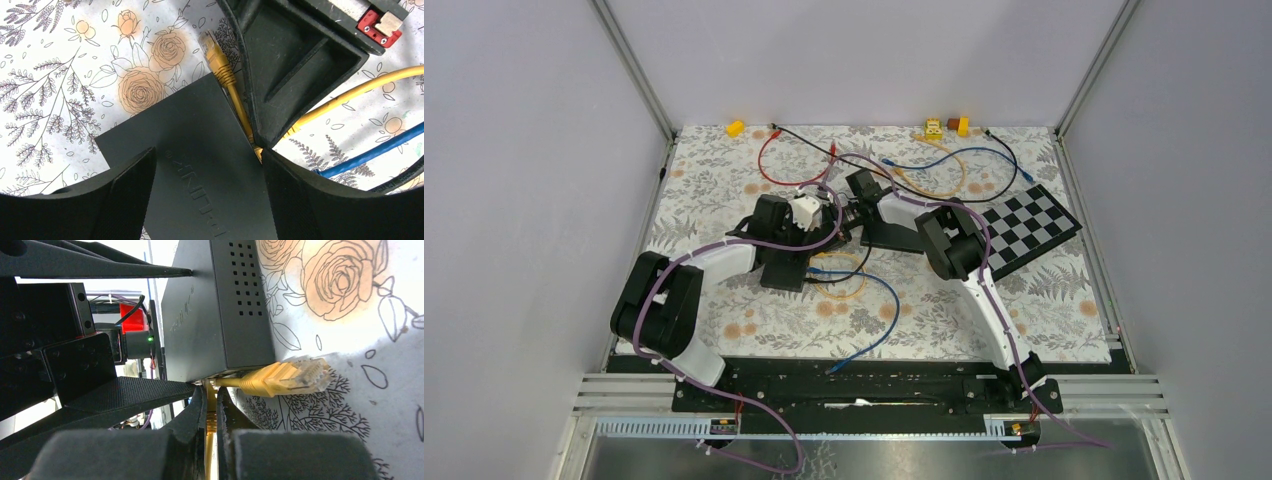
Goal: Pull the plug from the switch port
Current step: Pull the connector from the switch port.
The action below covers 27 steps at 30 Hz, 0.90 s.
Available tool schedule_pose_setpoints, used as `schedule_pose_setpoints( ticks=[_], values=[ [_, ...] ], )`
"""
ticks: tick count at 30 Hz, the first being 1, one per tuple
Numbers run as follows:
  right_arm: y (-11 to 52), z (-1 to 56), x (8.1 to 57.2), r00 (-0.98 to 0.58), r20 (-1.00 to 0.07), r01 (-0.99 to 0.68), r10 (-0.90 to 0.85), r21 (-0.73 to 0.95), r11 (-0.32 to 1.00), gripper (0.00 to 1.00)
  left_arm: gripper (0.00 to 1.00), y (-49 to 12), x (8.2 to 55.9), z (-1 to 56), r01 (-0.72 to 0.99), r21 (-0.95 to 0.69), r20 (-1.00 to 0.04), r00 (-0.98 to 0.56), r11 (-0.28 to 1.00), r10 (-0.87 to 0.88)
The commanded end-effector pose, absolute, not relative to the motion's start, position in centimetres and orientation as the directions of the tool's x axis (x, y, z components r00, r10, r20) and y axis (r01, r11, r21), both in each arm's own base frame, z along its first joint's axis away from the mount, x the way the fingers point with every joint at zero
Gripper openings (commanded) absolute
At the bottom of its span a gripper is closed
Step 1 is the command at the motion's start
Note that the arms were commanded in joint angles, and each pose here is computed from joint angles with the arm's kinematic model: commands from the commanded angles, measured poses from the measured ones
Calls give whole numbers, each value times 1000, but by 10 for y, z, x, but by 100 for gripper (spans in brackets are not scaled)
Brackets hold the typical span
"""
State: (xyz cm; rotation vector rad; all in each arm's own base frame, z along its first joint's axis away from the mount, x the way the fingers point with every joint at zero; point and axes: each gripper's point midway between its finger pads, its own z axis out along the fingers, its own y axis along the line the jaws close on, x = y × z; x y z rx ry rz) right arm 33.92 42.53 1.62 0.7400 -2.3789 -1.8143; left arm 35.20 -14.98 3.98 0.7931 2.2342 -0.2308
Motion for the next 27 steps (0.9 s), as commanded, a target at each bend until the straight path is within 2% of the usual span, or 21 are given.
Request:
schedule_pose_setpoints(
  ticks=[1,9,27],
  values=[
    [407,-28,341,-884,-225,-340,-411,912,231,0,77,-126,343,16,560,110,-621,-606,821,497],
    [409,-33,336,-925,-187,-272,-331,934,232,0,74,-127,342,15,564,107,-619,-607,819,498],
    [400,-43,341,-880,-206,-337,-428,905,258,0,72,-132,337,8,589,72,-605,-616,805,505]
  ],
)
